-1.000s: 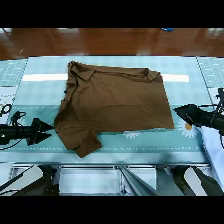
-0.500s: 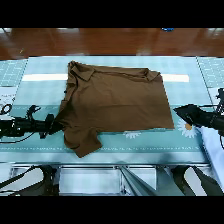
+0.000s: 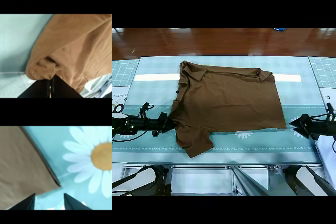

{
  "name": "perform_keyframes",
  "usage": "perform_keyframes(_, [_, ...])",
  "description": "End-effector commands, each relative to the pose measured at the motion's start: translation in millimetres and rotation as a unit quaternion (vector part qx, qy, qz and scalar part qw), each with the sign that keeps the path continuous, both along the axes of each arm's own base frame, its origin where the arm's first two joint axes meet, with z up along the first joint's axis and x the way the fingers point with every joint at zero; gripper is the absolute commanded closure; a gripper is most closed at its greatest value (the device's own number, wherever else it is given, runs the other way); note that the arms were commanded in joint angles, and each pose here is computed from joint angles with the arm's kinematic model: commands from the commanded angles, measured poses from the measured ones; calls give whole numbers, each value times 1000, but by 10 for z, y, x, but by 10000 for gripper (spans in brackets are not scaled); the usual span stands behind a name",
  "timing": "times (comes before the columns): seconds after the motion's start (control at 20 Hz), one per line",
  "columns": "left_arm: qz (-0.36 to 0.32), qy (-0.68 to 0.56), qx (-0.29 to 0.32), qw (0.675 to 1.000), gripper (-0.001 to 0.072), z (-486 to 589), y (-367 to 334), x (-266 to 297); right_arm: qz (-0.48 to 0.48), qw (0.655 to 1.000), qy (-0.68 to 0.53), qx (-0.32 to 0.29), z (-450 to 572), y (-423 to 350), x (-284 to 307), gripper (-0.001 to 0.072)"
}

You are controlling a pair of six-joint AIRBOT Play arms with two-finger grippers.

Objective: Fold the shirts.

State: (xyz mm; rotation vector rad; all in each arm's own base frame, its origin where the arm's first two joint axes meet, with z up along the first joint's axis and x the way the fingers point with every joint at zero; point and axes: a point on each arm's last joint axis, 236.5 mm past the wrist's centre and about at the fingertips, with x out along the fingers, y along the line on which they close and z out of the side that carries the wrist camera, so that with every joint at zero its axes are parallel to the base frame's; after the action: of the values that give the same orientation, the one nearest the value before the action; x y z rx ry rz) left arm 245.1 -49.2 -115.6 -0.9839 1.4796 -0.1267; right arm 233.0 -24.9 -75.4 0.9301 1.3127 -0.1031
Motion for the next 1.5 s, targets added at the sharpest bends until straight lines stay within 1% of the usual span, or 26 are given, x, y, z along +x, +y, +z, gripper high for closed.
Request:
perform_keyframes(0.0, [-2,-1,-2,1000,692,6,-9,1,18,998,46,30,-221,119,-85,304])
perform_keyframes(0.25, [-1,-1,-2,1000,692,6,-9,1,-4,996,9,83,-350,372,314,304])
perform_keyframes(0.4, [-1,-1,-2,1000,692,6,-9,1,-13,995,-24,97,-330,491,605,307])
perform_keyframes(0.45, [-1,-1,-2,1000,692,6,-8,2,6,995,-29,96,-305,554,658,432])
perform_keyframes(0.5, [-2,-1,-1,1000,692,7,-7,3,35,994,-43,93,-251,616,705,684])
perform_keyframes(0.6, [-4,-10,0,1000,692,52,11,55,87,989,-70,95,-53,728,813,687])
perform_keyframes(0.7, [-14,-50,-3,999,692,283,27,241,123,982,-104,96,298,729,979,687])
perform_keyframes(0.8, [-1,-136,-7,991,692,830,65,662,140,975,-165,54,848,590,1270,687])
perform_keyframes(0.85, [12,-192,-9,981,693,1207,89,902,145,967,-206,26,1213,513,1429,687])
perform_keyframes(0.9, [24,-253,-10,967,692,1649,116,1128,151,955,-255,-10,1663,434,1580,687])
perform_keyframes(0.95, [35,-322,-5,946,692,2176,153,1332,155,938,-307,-46,2161,373,1697,687])
perform_keyframes(1.0, [35,-379,12,924,692,2654,188,1451,158,918,-356,-81,2641,329,1763,687])
perform_keyframes(1.1, [23,-491,65,868,692,3670,232,1517,156,871,-435,-167,3572,227,1739,687])
perform_keyframes(1.15, [23,-536,87,839,692,4118,239,1483,143,847,-467,-209,4013,174,1662,687])
perform_keyframes(1.25, [33,-615,119,779,693,4982,203,1303,130,798,-526,-266,4749,194,1422,687])
perform_keyframes(1.3, [28,-651,135,747,693,5352,138,1145,127,776,-549,-283,5026,245,1280,687])
perform_keyframes(1.45, [16,-721,171,671,693,6073,-110,561,123,726,-599,-313,5564,454,794,687])
